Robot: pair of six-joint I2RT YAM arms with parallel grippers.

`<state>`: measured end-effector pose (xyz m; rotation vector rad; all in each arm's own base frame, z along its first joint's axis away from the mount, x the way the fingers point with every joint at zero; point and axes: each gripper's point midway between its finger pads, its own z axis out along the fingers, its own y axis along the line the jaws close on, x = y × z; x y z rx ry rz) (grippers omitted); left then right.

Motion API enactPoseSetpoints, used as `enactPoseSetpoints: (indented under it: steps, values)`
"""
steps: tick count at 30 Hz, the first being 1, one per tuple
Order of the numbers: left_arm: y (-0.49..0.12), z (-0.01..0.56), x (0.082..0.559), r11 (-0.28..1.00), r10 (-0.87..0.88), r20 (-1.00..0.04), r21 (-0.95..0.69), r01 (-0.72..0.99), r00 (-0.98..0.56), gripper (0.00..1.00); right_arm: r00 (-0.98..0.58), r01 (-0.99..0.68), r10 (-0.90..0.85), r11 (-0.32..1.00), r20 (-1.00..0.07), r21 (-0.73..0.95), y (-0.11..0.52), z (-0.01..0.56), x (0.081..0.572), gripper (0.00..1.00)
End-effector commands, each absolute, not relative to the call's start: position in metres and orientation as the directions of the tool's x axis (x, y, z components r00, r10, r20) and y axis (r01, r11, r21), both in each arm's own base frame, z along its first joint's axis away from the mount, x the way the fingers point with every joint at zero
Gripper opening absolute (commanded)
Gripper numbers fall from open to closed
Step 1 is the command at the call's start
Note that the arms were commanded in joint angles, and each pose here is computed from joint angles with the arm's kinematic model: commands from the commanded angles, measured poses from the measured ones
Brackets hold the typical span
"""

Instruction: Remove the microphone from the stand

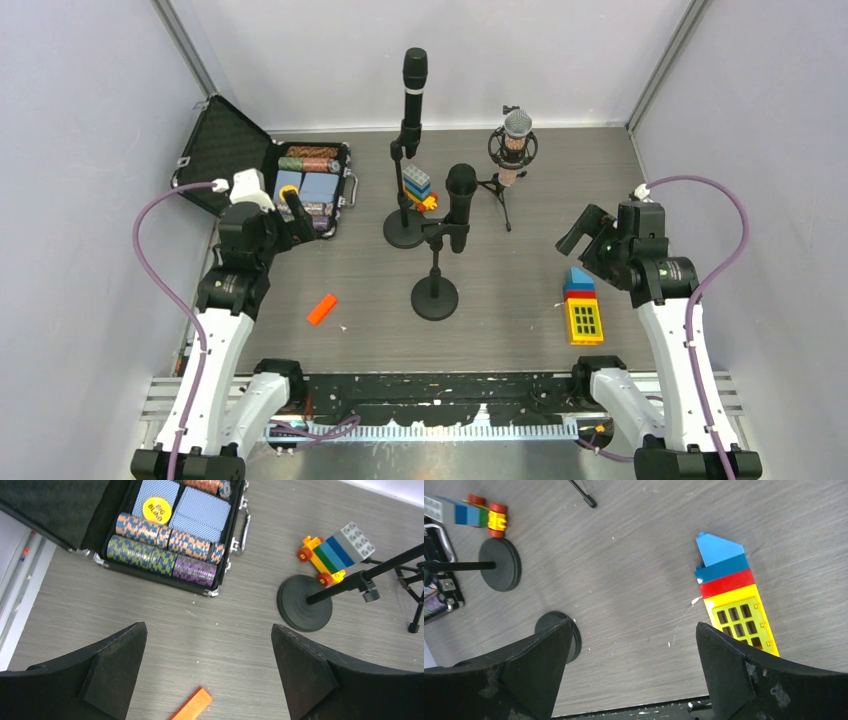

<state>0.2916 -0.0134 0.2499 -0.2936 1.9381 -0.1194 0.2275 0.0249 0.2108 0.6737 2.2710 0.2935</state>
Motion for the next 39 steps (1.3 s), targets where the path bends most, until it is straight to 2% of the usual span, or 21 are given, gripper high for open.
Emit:
enactPoseSetpoints:
  steps: [1, 4, 10, 17, 23, 27, 33, 39]
  values:
    - [-0.009, 0.243, 0.283, 0.957, -0.279, -0.887, -0.227, -0.18, -0.368, 0.99, -0.587, 0.409, 0.575, 0.818, -0.57, 0.404, 0.025, 0.202, 0.224, 1.0]
    - [-0.028, 0.242, 0.277, 0.966, -0.255, -0.886, -0.25, -0.064, -0.387, 0.99, -0.564, 0.412, 0.595, 0.803, -0.572, 0.429, 0.026, 0.2, 0.224, 1.0]
    - [-0.038, 0.23, 0.249, 0.937, -0.34, -0.829, -0.341, -0.082, -0.445, 0.99, -0.537, 0.38, 0.642, 0.763, -0.547, 0.522, 0.039, 0.203, 0.225, 1.0]
    - [-0.079, 0.241, 0.222, 0.896, -0.284, -0.853, -0.399, 0.195, -0.439, 0.99, -0.526, 0.33, 0.669, 0.729, -0.525, 0.599, 0.053, 0.204, 0.217, 1.0]
    - [-0.111, 0.253, 0.202, 0.802, -0.261, -0.895, -0.41, 0.434, -0.362, 0.99, -0.526, 0.215, 0.673, 0.698, -0.521, 0.683, 0.071, 0.209, 0.214, 1.0]
    - [-0.132, 0.257, 0.19, 0.712, -0.247, -0.892, -0.432, 0.553, -0.379, 0.99, -0.542, 0.172, 0.662, 0.691, -0.518, 0.702, 0.079, 0.213, 0.208, 0.97]
    - [-0.156, 0.265, 0.18, 0.556, -0.272, -0.886, -0.462, 0.69, -0.375, 0.91, -0.605, 0.131, 0.611, 0.709, -0.511, 0.693, 0.087, 0.206, 0.199, 0.93]
    - [-0.167, 0.285, 0.192, 0.475, -0.316, -0.886, -0.458, 0.751, -0.34, 0.8, -0.65, 0.122, 0.578, 0.721, -0.494, 0.682, 0.091, 0.187, 0.199, 0.89]
